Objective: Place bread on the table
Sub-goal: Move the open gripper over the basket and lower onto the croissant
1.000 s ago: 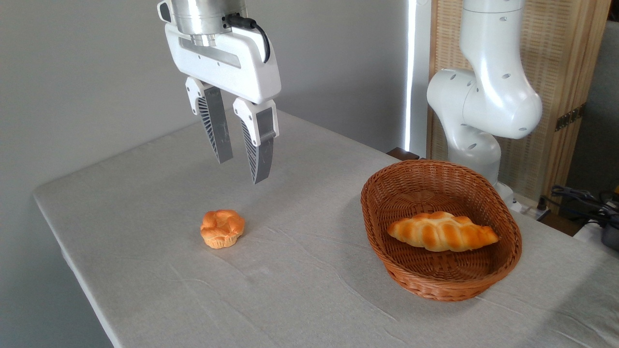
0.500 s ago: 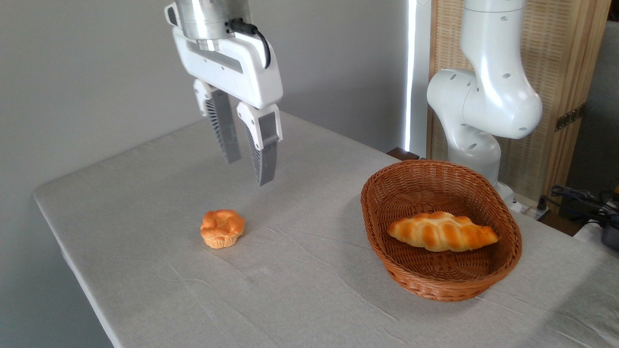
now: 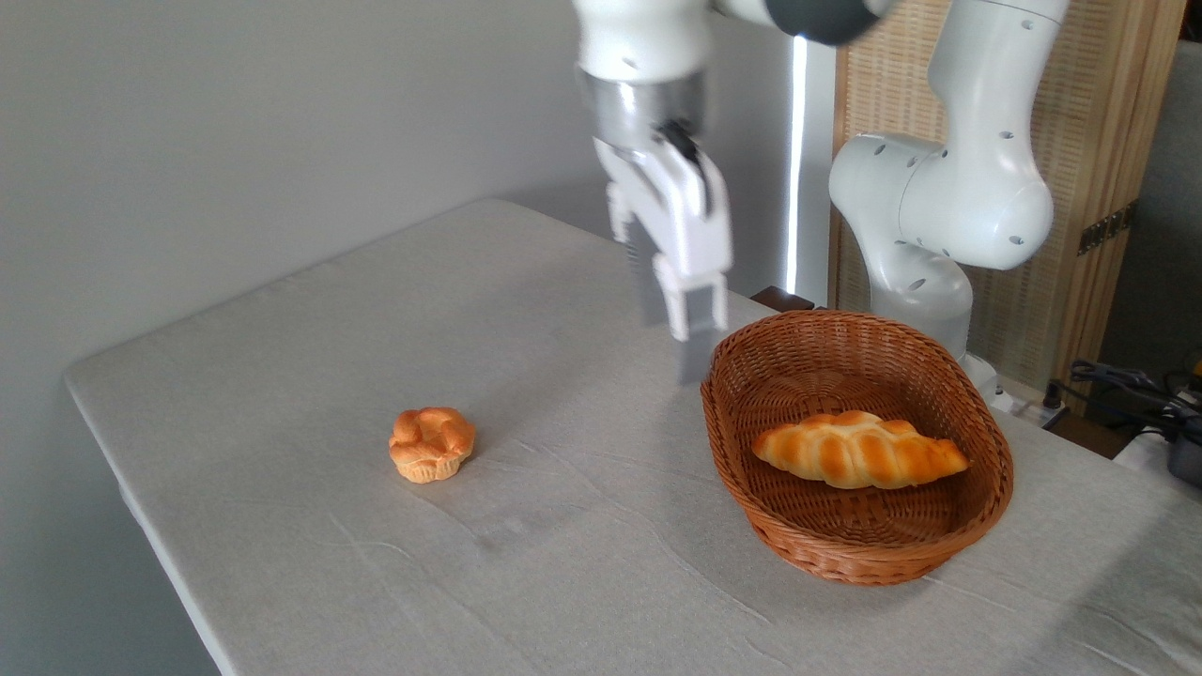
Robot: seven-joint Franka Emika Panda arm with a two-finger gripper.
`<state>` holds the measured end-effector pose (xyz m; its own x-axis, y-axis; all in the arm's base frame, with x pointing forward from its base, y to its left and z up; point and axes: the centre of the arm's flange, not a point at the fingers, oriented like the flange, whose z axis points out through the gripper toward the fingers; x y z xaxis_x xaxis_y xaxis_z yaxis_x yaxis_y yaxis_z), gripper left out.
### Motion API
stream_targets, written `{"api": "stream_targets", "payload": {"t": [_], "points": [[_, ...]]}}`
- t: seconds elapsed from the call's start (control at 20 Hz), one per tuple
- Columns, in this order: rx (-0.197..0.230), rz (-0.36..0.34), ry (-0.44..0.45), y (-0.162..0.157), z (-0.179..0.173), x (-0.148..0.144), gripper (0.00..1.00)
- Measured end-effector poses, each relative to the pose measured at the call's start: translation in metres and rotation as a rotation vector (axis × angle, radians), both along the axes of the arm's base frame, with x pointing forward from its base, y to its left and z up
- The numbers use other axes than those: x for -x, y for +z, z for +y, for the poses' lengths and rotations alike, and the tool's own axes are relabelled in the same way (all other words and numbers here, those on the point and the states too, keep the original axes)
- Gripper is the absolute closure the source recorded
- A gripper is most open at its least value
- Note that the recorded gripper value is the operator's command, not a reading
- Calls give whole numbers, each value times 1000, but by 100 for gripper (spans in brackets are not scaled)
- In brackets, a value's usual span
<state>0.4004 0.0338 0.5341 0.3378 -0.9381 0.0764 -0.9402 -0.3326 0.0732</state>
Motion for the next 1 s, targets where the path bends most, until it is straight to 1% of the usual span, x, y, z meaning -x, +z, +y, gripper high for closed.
{"api": "stream_targets", "payload": {"t": [0.05,0.1,0.2,0.25,0.3,0.4,0.45,0.55,0.65,0.8,0.9,1.0], "points": [[26,0,-32,-9,17,12,0],[61,-5,-56,-18,39,25,0],[129,-24,-71,-29,78,47,1],[140,-31,-76,-32,90,55,1],[124,-27,-87,-35,95,60,1],[68,1,-118,-45,94,68,3],[52,21,-134,-53,91,71,5],[47,44,-148,-64,87,74,7],[39,51,-156,-68,85,74,7],[-25,62,-180,-72,89,75,7],[-48,64,-198,-75,90,75,7],[-68,69,-208,-78,91,75,10]]}}
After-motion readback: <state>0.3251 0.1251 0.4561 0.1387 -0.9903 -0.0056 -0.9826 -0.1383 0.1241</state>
